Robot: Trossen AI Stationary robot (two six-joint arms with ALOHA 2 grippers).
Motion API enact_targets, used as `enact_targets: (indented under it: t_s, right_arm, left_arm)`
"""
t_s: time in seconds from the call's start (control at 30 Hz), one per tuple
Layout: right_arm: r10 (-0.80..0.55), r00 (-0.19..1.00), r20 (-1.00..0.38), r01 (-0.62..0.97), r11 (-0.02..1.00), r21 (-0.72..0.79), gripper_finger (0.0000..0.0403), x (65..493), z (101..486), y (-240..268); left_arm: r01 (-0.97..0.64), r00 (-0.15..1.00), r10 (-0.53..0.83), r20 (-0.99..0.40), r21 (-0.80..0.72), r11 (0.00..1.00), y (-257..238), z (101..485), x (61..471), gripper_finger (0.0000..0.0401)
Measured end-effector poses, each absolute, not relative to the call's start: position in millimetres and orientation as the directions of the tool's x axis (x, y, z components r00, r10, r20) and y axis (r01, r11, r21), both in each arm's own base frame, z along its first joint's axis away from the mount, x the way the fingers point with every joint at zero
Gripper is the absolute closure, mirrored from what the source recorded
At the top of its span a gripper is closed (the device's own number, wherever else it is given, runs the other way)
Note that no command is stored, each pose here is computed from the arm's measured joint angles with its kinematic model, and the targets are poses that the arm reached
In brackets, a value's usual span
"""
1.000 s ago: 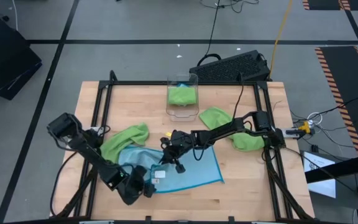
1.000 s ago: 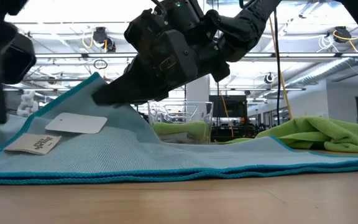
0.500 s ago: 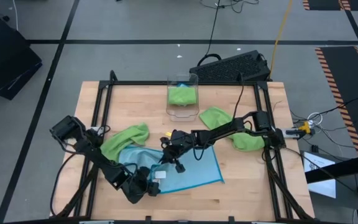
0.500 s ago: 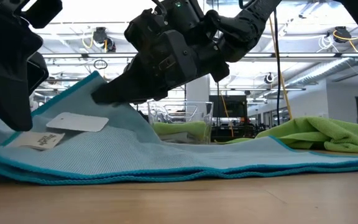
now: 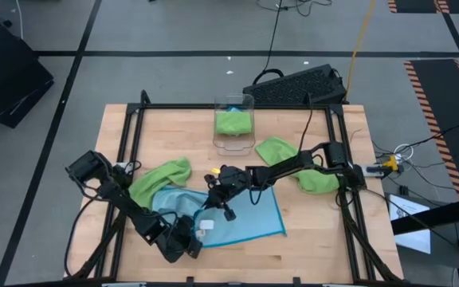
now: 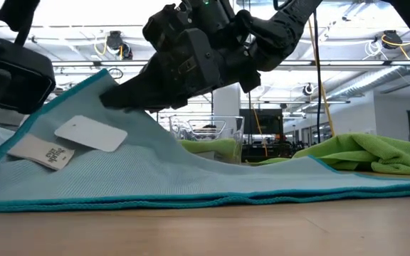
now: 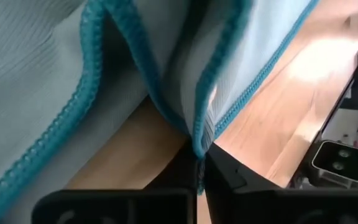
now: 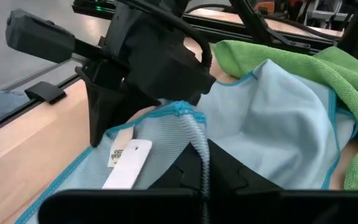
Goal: Fold microfiber towels
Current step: Fold the right blue towel
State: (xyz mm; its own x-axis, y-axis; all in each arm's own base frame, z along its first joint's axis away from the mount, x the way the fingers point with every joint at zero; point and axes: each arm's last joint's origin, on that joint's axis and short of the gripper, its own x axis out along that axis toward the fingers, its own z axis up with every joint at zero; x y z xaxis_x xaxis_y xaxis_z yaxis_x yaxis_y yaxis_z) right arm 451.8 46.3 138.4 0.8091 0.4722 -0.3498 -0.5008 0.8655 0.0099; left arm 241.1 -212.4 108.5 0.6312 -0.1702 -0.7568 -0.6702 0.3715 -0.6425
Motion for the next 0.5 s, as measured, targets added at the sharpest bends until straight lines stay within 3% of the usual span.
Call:
enact_targets:
  t_s: [0.13, 0.3, 0.5]
  right_arm:
    - [0.469, 0.795, -0.385, -0.501, 0.865, 0.02, 0.0402, 448, 143, 46]
    - [0.458, 0.765, -0.452, -0.516, 0.857, -0.005, 0.0402, 431, 182, 46]
    - [0.333, 0.759, -0.56, -0.45, 0.889, -0.081, 0.0402, 394, 237, 61]
  left_arm:
    - [-0.662, 0.623, -0.157, -0.766, -0.623, 0.416, -210, 112, 239, 0.0395]
    - [-0.595, 0.652, -0.131, -0.747, -0.611, 0.522, -200, 141, 233, 0.0396]
    - [-0.396, 0.74, -0.07, -0.669, -0.518, 0.758, -175, 187, 230, 0.0398]
